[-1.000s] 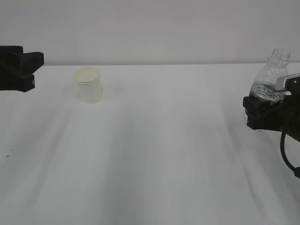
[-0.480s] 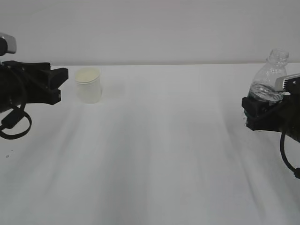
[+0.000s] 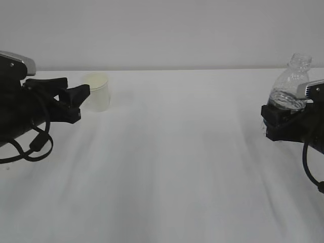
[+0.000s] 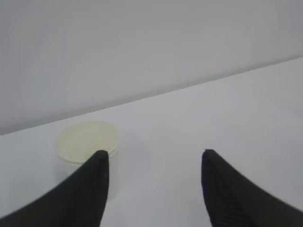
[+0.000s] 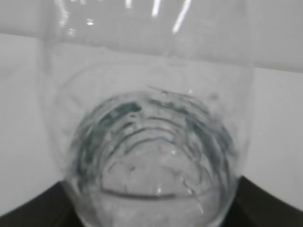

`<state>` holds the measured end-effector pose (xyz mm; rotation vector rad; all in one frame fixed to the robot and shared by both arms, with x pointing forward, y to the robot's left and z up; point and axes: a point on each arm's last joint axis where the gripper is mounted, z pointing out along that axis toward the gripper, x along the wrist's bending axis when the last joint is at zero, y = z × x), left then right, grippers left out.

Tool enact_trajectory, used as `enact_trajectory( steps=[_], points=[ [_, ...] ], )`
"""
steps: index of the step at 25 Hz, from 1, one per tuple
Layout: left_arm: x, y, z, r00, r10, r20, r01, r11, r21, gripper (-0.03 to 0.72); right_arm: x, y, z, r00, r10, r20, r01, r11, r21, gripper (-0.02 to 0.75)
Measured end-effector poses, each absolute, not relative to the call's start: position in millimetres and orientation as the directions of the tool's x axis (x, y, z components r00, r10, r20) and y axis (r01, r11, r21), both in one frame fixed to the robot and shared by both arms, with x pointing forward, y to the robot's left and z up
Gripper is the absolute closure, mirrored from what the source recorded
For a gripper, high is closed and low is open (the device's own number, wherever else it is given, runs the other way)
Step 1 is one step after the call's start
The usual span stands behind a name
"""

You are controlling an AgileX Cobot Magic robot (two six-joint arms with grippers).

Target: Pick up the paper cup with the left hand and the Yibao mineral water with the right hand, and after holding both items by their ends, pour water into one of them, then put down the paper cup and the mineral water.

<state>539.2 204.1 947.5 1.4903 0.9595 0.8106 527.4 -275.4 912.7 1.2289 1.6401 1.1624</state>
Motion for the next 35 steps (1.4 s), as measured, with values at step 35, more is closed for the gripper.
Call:
enact_trajectory(
  steps=[35],
  points=[
    [586, 231, 849, 0.328, 0.943, -0.053, 0.223, -0.023, 0.974, 0.148, 527, -275, 912, -0.256, 0.963, -0.082, 0.267, 0.152, 0.952, 0.303]
  ],
)
